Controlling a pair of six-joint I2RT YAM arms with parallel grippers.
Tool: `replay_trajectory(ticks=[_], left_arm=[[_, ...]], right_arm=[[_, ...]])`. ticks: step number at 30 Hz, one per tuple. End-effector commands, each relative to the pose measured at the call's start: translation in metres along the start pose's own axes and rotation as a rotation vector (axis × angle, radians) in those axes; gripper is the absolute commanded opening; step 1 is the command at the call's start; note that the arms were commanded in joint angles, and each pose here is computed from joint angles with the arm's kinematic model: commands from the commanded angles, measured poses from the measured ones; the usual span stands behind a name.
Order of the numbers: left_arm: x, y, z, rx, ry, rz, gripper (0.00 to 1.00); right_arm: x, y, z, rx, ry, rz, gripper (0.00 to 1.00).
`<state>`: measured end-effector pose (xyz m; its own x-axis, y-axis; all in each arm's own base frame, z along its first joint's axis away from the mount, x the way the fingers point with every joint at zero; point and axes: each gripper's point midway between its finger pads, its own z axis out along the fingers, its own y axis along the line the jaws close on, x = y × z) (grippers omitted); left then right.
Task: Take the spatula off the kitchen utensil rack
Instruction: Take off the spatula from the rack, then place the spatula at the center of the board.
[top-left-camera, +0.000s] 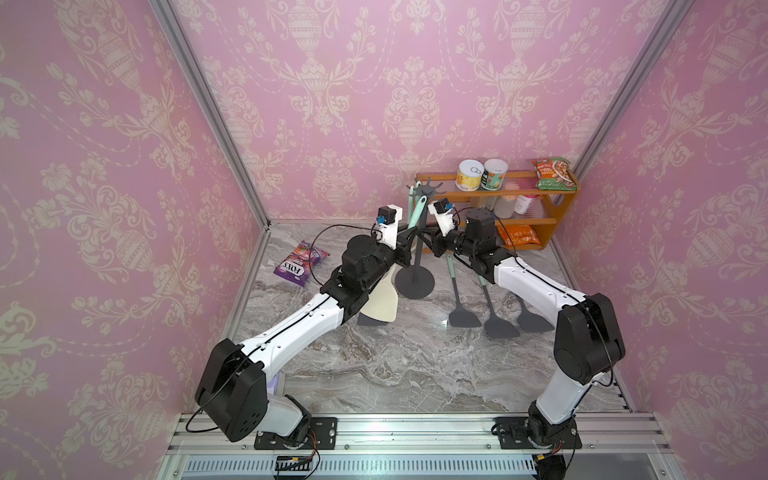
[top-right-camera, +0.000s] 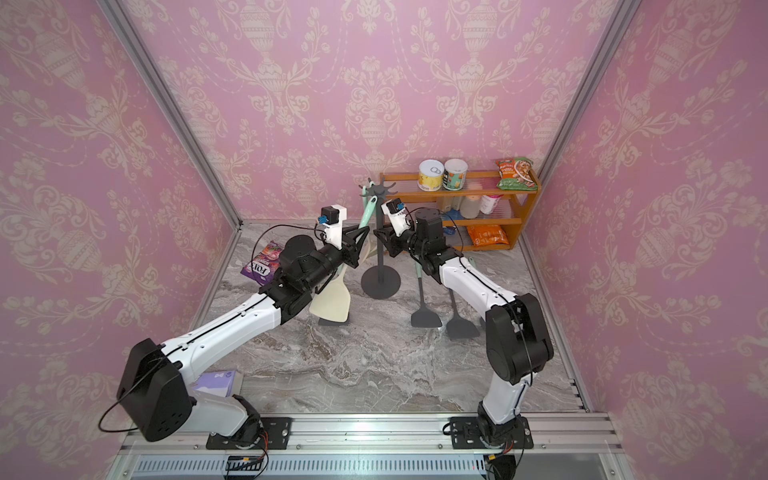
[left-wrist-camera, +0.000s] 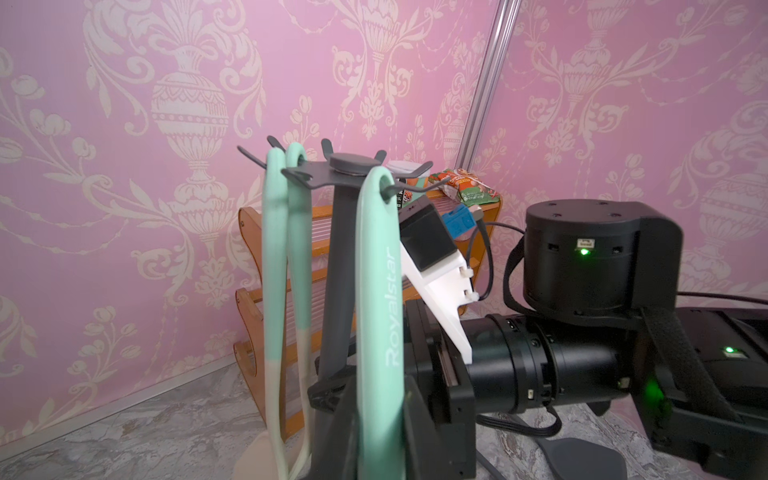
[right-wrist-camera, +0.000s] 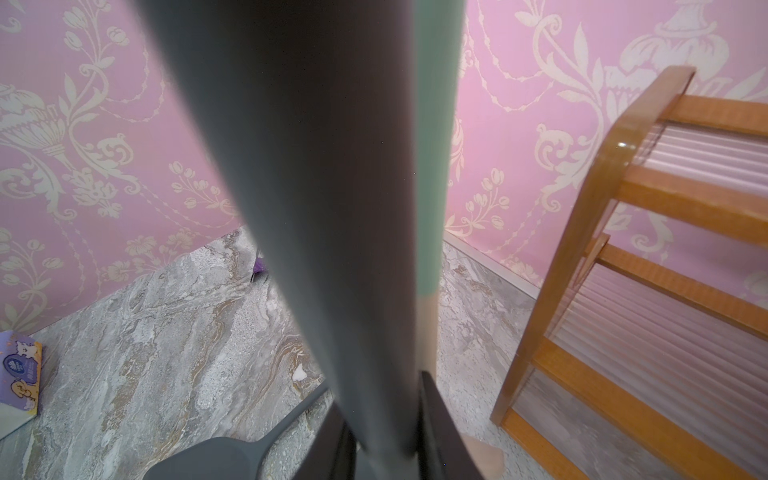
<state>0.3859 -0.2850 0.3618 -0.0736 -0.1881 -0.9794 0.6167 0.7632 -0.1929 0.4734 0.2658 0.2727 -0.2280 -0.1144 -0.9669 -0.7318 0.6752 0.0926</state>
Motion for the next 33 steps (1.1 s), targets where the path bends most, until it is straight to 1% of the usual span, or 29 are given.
replay_trajectory(ticks=[1, 5, 11, 17, 19, 21, 23, 27, 30, 33], left_arm=[[-0.029, -0.009, -0.01, 0.054, -0.144, -0.086, 0.0], [-0.03, -0.002, -0.021, 0.054, -0.2, -0.14, 0.0], [-0.046, -0.006, -0.029, 0.141, -0.293, -0.198, 0.0], [-0.063, -0.019, -0.028, 0.2, -0.301, -0.176, 0.0], [-0.066, -0.023, -0.029, 0.213, -0.281, -0.161, 0.0], [-0.065, -0.02, -0.03, 0.168, -0.242, -0.142, 0.0], [-0.062, -0.006, -0.033, 0.068, -0.181, -0.12, 0.0], [-0.051, 0.025, -0.048, -0.144, -0.024, 0.004, 0.0], [-0.052, 0.043, -0.067, -0.242, 0.049, 0.047, 0.0], [-0.051, 0.06, -0.082, -0.299, 0.142, 0.043, 0.0]], right_arm=[[0.053, -0.009, 0.005, 0.03, 0.171, 0.158, 0.0], [0.054, -0.011, 0.007, 0.033, 0.169, 0.163, 0.0], [0.054, -0.01, 0.008, 0.029, 0.164, 0.165, 0.0], [0.053, -0.009, 0.008, 0.023, 0.164, 0.164, 0.0], [0.054, -0.009, 0.008, 0.022, 0.166, 0.163, 0.0], [0.054, -0.008, 0.008, 0.016, 0.165, 0.162, 0.0], [0.054, -0.006, 0.007, 0.009, 0.164, 0.16, 0.0], [0.054, -0.004, 0.003, 0.005, 0.165, 0.145, 0.0], [0.055, -0.001, 0.002, -0.012, 0.167, 0.129, 0.0], [0.054, 0.002, 0.001, -0.035, 0.157, 0.121, 0.0]])
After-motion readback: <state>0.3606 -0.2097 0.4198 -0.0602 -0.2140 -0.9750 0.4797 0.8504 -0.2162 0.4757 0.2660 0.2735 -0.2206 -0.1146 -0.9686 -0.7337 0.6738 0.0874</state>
